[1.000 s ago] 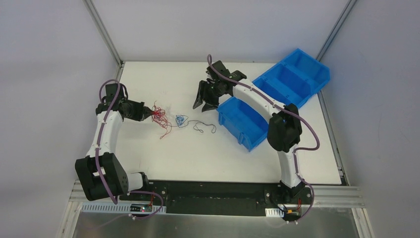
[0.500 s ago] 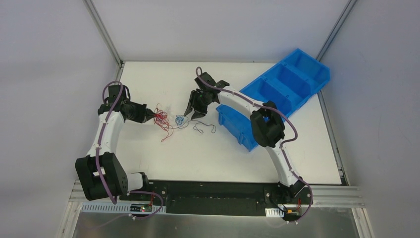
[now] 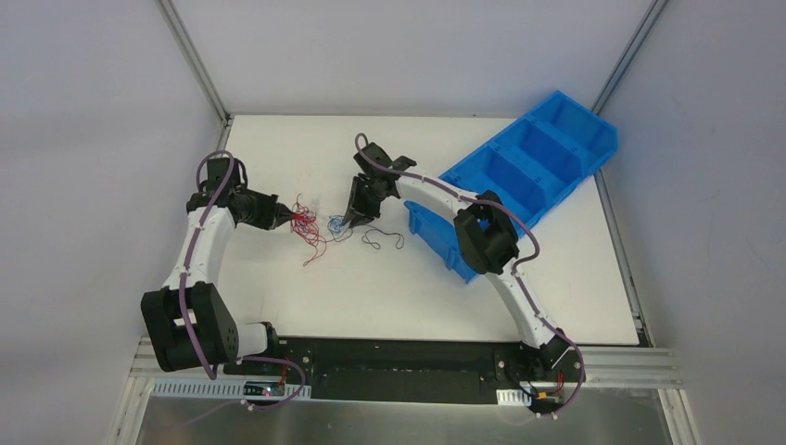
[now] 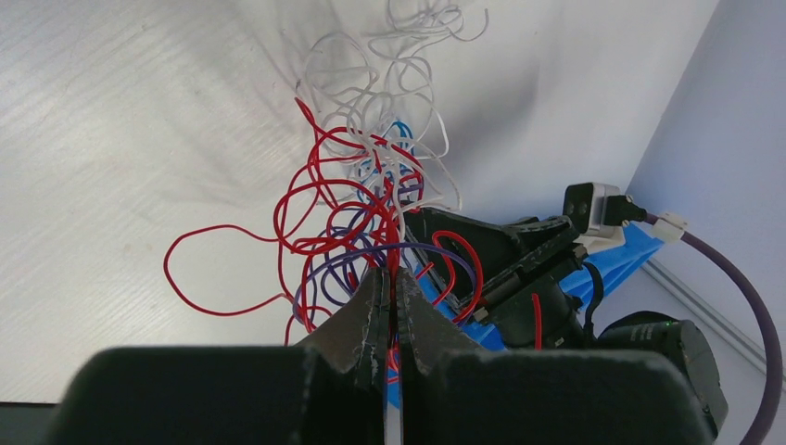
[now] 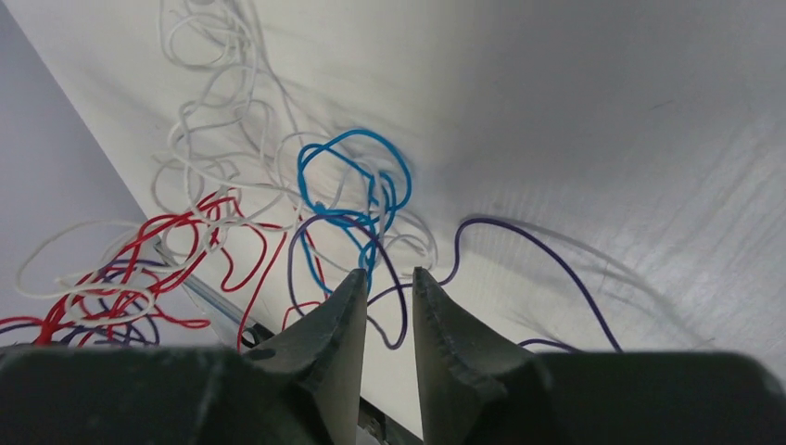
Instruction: Untangle the cables
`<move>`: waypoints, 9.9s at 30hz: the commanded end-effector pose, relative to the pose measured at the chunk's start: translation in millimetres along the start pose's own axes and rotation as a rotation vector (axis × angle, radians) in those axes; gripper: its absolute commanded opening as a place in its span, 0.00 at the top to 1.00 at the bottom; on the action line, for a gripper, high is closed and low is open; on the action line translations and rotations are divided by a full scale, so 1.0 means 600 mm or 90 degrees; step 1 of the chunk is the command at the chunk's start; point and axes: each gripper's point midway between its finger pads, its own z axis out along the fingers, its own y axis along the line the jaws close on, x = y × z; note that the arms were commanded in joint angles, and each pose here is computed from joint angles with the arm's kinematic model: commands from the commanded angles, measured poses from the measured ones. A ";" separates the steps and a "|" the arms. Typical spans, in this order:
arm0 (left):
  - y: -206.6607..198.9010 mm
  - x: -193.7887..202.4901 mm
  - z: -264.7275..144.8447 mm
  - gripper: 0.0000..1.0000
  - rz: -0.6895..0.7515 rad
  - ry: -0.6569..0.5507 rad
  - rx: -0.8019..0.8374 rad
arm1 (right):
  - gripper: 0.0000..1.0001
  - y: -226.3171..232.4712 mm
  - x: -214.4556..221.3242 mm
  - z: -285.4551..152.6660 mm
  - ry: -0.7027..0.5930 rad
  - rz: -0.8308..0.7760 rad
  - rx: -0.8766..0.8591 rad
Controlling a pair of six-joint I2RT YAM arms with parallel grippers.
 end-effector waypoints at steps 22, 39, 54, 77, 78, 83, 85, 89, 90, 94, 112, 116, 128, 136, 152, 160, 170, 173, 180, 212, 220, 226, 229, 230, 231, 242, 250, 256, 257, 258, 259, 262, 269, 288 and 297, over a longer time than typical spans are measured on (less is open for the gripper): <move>0.040 -0.025 -0.004 1.00 0.003 -0.036 -0.067 | 1.00 0.194 -0.092 -0.392 -0.364 -0.195 -0.106; 0.085 -0.033 0.026 0.58 -0.018 -0.012 -0.109 | 1.00 0.360 -0.015 -0.744 -0.538 -0.272 -0.424; -0.137 0.008 -0.026 0.16 0.085 0.050 0.144 | 1.00 0.250 -0.096 -0.827 -0.640 -0.200 -0.317; -0.215 0.057 -0.050 0.14 0.163 0.093 0.203 | 1.00 -0.310 -0.419 -1.008 -0.859 0.178 -0.043; -0.213 0.057 -0.048 0.14 0.162 0.094 0.201 | 1.00 -0.328 -0.433 -1.001 -0.855 0.190 -0.041; -0.207 0.056 -0.038 0.14 0.161 0.096 0.191 | 1.00 -0.381 -0.477 -0.976 -0.847 0.215 -0.033; -0.204 0.055 -0.035 0.14 0.160 0.095 0.186 | 1.00 -0.391 -0.491 -0.970 -0.849 0.222 -0.043; -0.201 0.052 -0.028 0.14 0.158 0.094 0.180 | 1.00 -0.408 -0.516 -0.969 -0.864 0.235 -0.058; -0.201 0.051 -0.026 0.14 0.157 0.095 0.179 | 1.00 -0.408 -0.521 -0.971 -0.869 0.236 -0.068; -0.199 0.050 -0.019 0.15 0.156 0.098 0.172 | 1.00 -0.386 -0.535 -0.999 -0.890 0.244 -0.137; -0.204 0.047 -0.003 0.15 0.153 0.107 0.164 | 1.00 -0.438 -0.555 -1.020 -0.925 0.272 -0.158; -0.200 0.046 -0.006 0.15 0.153 0.103 0.163 | 1.00 -0.493 -0.559 -0.981 -0.908 0.296 -0.092; -0.190 0.042 -0.007 0.15 0.141 0.094 0.157 | 1.00 -0.617 -0.521 -0.950 -0.919 0.402 0.137; -0.184 0.041 -0.001 0.14 0.142 0.093 0.149 | 0.51 -0.654 -0.503 -0.877 -0.833 0.436 0.169; -0.031 0.063 0.067 0.26 0.189 0.157 -0.006 | 0.24 -0.283 -0.389 -0.749 -0.607 0.173 -0.032; 0.034 0.058 0.108 0.39 0.236 0.174 -0.096 | 0.33 -0.020 -0.188 -0.511 -0.310 -0.027 -0.112; 0.051 0.063 0.172 0.31 0.261 0.225 -0.138 | 0.31 0.037 -0.031 -0.313 -0.122 -0.144 -0.026; 0.048 0.066 0.189 0.38 0.255 0.239 -0.127 | 0.30 0.026 -0.015 -0.267 -0.083 -0.153 -0.005; 0.035 0.069 0.178 0.76 0.246 0.231 -0.103 | 0.35 0.021 0.026 -0.168 -0.024 -0.204 0.027; 0.046 0.082 0.172 0.94 0.234 0.253 -0.101 | 0.70 0.058 0.019 -0.023 -0.030 -0.187 -0.013; 0.043 0.082 0.169 0.94 0.235 0.252 -0.097 | 0.98 0.072 0.014 -0.023 -0.032 -0.183 -0.029; 0.036 0.058 0.153 0.70 0.215 0.231 -0.072 | 1.00 0.113 0.016 -0.102 -0.061 -0.218 -0.053; 0.007 0.028 0.125 0.51 0.203 0.201 0.003 | 1.00 0.142 0.015 -0.169 -0.096 -0.238 -0.086; -0.004 0.018 0.113 0.46 0.196 0.189 0.030 | 1.00 0.149 0.015 -0.183 -0.101 -0.240 -0.097; -0.020 0.006 0.099 0.41 0.189 0.173 0.064 | 1.00 0.155 0.016 -0.196 -0.102 -0.243 -0.108; -0.118 0.018 0.034 0.06 0.204 0.159 0.244 | 1.00 0.211 0.067 -0.251 -0.050 -0.284 -0.209; -0.073 0.117 0.109 0.10 0.266 0.258 0.175 | 1.00 0.307 0.056 -0.372 -0.136 -0.328 -0.309; -0.001 0.136 0.165 0.45 0.245 0.284 0.100 | 1.00 0.348 0.044 -0.451 -0.201 -0.334 -0.358; 0.005 0.138 0.167 0.56 0.245 0.288 0.098 | 1.00 0.353 0.040 -0.468 -0.216 -0.332 -0.369; 0.009 0.139 0.169 0.66 0.245 0.292 0.098 | 1.00 0.357 0.036 -0.483 -0.229 -0.328 -0.378; 0.012 0.140 0.170 0.77 0.246 0.292 0.097 | 1.00 0.361 0.032 -0.499 -0.241 -0.325 -0.388; 0.025 0.136 0.178 1.00 0.236 0.283 0.076 | 1.00 0.377 0.027 -0.561 -0.291 -0.326 -0.422; 0.105 0.093 0.205 1.00 0.127 0.244 -0.053 | 1.00 0.393 0.014 -0.774 -0.453 -0.300 -0.525; 0.192 -0.048 0.150 1.00 0.028 0.115 -0.184 | 1.00 0.254 -0.023 -1.147 -0.803 -0.199 -0.583; 0.163 -0.048 0.141 0.84 0.048 0.124 -0.140 | 1.00 0.223 -0.041 -1.161 -0.818 -0.173 -0.565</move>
